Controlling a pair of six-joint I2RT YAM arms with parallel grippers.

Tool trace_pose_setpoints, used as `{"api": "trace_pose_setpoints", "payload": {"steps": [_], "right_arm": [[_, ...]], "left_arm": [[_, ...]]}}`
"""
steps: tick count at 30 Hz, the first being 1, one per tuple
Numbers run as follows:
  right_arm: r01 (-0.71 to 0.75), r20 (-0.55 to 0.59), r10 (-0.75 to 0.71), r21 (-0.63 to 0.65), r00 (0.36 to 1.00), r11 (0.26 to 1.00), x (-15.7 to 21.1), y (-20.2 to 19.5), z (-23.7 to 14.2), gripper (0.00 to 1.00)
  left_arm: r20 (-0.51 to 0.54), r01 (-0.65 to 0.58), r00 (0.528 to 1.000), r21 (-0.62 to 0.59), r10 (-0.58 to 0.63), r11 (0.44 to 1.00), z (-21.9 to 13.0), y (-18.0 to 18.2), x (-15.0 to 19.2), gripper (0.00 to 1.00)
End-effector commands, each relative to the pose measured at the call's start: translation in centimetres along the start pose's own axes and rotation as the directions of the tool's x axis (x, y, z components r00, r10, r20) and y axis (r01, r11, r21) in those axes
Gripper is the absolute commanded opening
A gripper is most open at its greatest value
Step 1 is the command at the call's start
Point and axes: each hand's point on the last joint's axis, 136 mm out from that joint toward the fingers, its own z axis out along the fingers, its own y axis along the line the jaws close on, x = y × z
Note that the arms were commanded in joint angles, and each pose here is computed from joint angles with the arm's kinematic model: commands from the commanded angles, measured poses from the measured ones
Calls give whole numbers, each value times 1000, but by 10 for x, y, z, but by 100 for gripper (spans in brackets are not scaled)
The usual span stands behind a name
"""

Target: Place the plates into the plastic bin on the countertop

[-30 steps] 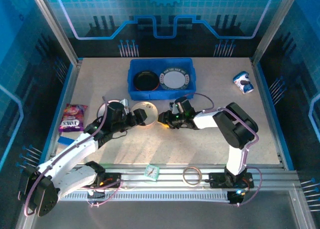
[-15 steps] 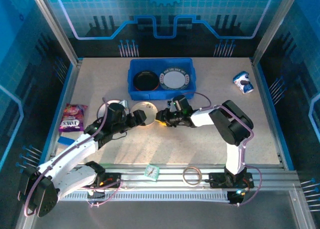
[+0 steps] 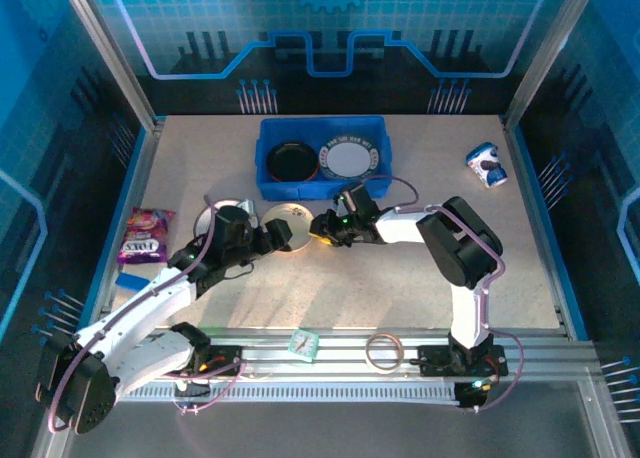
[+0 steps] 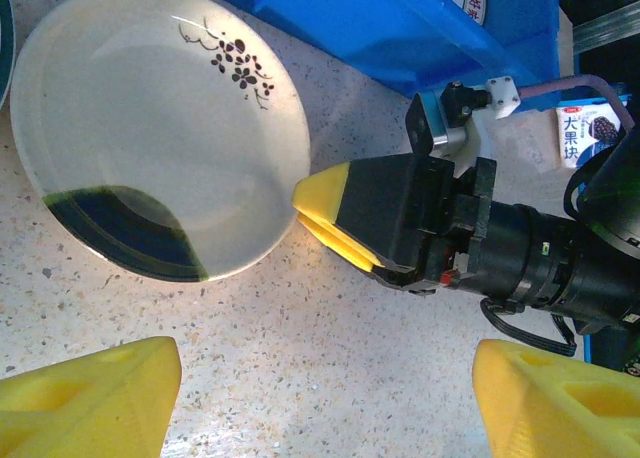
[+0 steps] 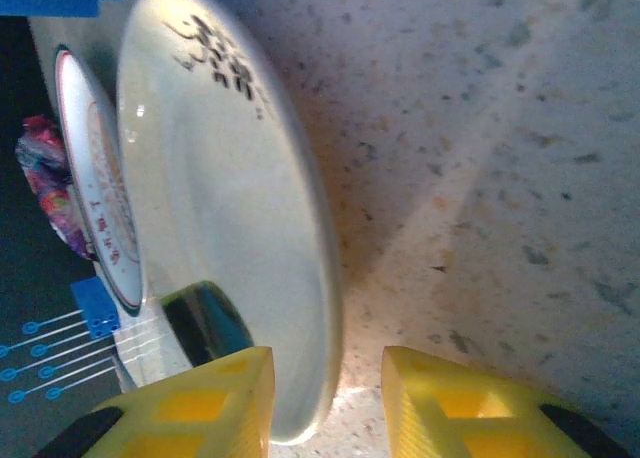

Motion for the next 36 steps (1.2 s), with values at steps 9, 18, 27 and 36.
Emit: {"api": "trace_pose_setpoints", "payload": {"steps": [9,18,27,36], "right_arm": [[12,-10,-11,60,1000,998,2,-9,16,32],[36,-21,-34,83,999,996,2,-4,24,30],[30,-30,-27,104,999,994,4,-11,28,26],[25,-21,-23,123,1000,992,6,-20,25,18]], "left_arm": [[12,-15,1000,-33,15,999,-1,13,5,78],[17,-17,1000,-47,17,999,-1,18,5,78],[17,-15,1000,-64,16,998,0,23,7,78],[20,-15,1000,-73,17,997,1,26,6,78]]}}
